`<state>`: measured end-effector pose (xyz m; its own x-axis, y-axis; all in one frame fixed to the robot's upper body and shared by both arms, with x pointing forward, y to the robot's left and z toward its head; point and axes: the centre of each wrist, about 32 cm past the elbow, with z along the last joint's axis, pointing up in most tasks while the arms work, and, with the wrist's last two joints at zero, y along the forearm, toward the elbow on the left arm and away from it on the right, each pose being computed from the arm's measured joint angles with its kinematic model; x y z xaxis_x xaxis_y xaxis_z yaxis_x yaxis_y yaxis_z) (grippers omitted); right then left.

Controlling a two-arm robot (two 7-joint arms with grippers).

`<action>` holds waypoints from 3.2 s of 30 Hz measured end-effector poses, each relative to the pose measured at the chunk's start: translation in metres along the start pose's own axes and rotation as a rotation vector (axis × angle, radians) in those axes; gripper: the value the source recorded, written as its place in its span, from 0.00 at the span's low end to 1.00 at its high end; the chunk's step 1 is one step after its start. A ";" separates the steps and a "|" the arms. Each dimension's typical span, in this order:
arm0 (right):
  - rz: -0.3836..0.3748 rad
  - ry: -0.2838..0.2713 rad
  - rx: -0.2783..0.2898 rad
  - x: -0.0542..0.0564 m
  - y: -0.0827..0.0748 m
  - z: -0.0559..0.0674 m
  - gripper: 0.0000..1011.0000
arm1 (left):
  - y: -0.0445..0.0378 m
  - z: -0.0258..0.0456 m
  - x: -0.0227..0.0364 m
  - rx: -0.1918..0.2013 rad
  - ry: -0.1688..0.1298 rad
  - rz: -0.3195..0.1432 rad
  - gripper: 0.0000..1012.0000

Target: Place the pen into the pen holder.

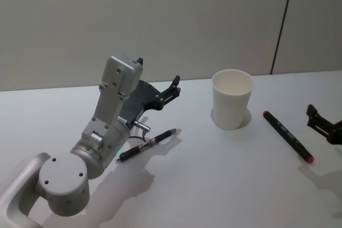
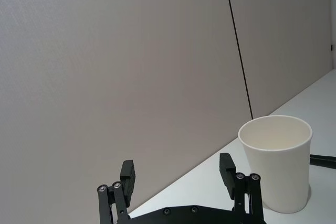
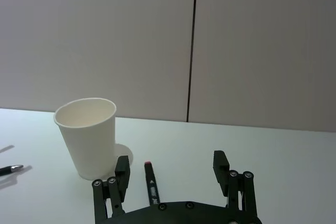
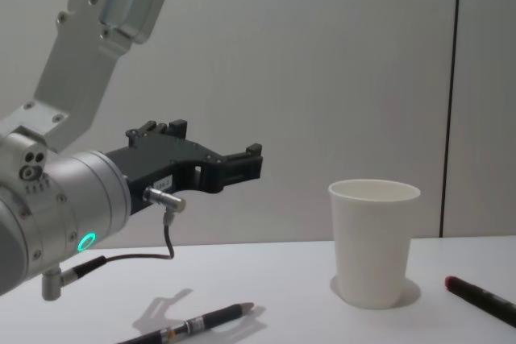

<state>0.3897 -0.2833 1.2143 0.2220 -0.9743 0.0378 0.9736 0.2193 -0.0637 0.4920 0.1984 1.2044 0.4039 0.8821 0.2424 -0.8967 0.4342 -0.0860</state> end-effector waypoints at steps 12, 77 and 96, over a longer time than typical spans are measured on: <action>-0.038 -0.002 -0.072 0.008 0.007 0.011 0.99 | 0.0000 0.0000 0.0000 0.000 0.000 0.000 0.99; 0.021 -0.012 -0.448 -0.009 0.111 0.027 0.99 | 0.0000 0.0000 0.0000 0.000 0.000 0.000 0.99; 0.044 -0.012 -0.479 -0.021 0.121 0.003 0.99 | 0.0000 0.0000 0.0000 0.000 0.000 0.000 0.99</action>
<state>0.5030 -0.2361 1.2089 0.2653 -0.9635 0.0358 0.8297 0.2092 -0.5176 0.4920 0.1984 1.2044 0.4039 0.8821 0.2425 -0.8967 0.4343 -0.0860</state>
